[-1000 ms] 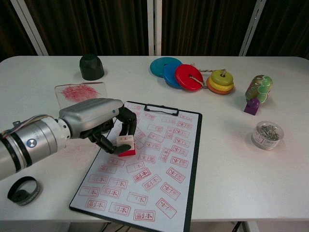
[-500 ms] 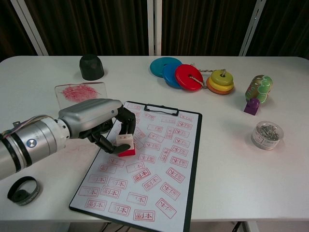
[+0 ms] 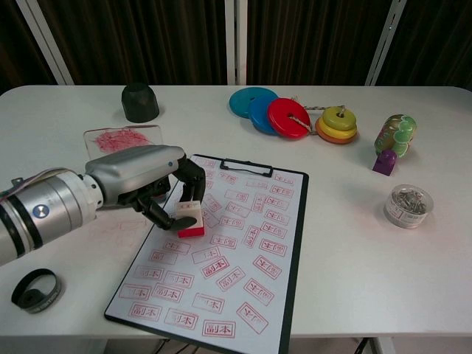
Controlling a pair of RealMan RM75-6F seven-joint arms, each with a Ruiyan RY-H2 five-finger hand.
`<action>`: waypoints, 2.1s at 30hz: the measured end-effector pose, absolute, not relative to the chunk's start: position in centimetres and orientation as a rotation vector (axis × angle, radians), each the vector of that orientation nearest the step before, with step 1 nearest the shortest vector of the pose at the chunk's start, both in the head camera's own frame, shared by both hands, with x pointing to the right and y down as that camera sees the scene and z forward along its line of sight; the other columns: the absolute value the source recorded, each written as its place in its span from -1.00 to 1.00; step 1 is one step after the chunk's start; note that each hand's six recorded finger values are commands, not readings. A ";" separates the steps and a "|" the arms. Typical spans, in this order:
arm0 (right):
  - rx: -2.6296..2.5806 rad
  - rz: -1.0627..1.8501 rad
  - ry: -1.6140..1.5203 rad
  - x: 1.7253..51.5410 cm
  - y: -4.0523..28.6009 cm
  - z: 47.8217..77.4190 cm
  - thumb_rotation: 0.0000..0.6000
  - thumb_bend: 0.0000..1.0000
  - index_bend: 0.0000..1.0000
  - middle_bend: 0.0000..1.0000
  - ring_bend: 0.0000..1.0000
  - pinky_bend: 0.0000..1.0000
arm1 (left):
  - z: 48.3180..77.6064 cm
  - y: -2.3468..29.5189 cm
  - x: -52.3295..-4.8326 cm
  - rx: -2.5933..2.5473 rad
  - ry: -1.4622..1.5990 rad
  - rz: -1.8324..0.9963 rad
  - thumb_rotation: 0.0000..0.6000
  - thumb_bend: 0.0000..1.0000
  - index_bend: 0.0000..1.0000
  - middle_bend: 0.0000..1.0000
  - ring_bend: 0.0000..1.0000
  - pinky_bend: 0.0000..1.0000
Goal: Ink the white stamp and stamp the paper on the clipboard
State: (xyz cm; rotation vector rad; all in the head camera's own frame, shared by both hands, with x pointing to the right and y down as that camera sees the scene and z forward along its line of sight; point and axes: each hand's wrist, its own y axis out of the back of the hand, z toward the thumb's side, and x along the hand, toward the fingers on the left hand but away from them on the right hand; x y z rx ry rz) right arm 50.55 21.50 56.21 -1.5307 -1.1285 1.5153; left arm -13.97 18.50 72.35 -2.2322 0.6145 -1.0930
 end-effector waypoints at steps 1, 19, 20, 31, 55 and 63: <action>-1.531 1.512 -1.131 50.5 21.5 56.2 1.00 -0.36 -1.00 -1.00 -1.00 -1.00 | 71.9 18.4 -13.9 -2.236 0.624 -1.080 1.00 -0.12 0.42 0.44 1.00 1.00; -1.547 1.514 -1.118 50.2 21.7 56.7 1.00 -0.36 -1.00 -1.00 -1.00 -1.00 | 66.3 16.3 -24.2 -2.106 0.866 -1.172 1.00 -0.12 0.41 0.44 1.00 1.00; -1.548 1.514 -1.116 50.2 21.7 56.8 1.00 -0.36 -1.00 -1.00 -1.00 -1.00 | 66.4 16.4 -25.4 -2.089 0.880 -1.197 1.00 -0.12 0.41 0.44 1.00 1.00; -1.556 1.518 -1.090 49.4 21.8 57.3 1.00 -0.36 -1.00 -1.00 -1.00 -1.00 | 68.7 17.5 -32.7 -1.982 0.939 -1.371 1.00 -0.12 0.37 0.41 1.00 1.00; -1.548 1.524 -1.074 49.1 21.7 57.1 1.00 -0.36 -1.00 -1.00 -1.00 -1.00 | 73.2 19.0 -35.4 -1.996 1.000 -1.471 1.00 -0.20 0.28 0.32 1.00 1.00; -1.548 1.524 -1.073 49.0 21.7 57.0 1.00 -0.36 -1.00 -1.00 -1.00 -1.00 | 73.6 19.3 -35.5 -1.994 0.991 -1.470 1.00 -0.24 0.16 0.22 1.00 1.00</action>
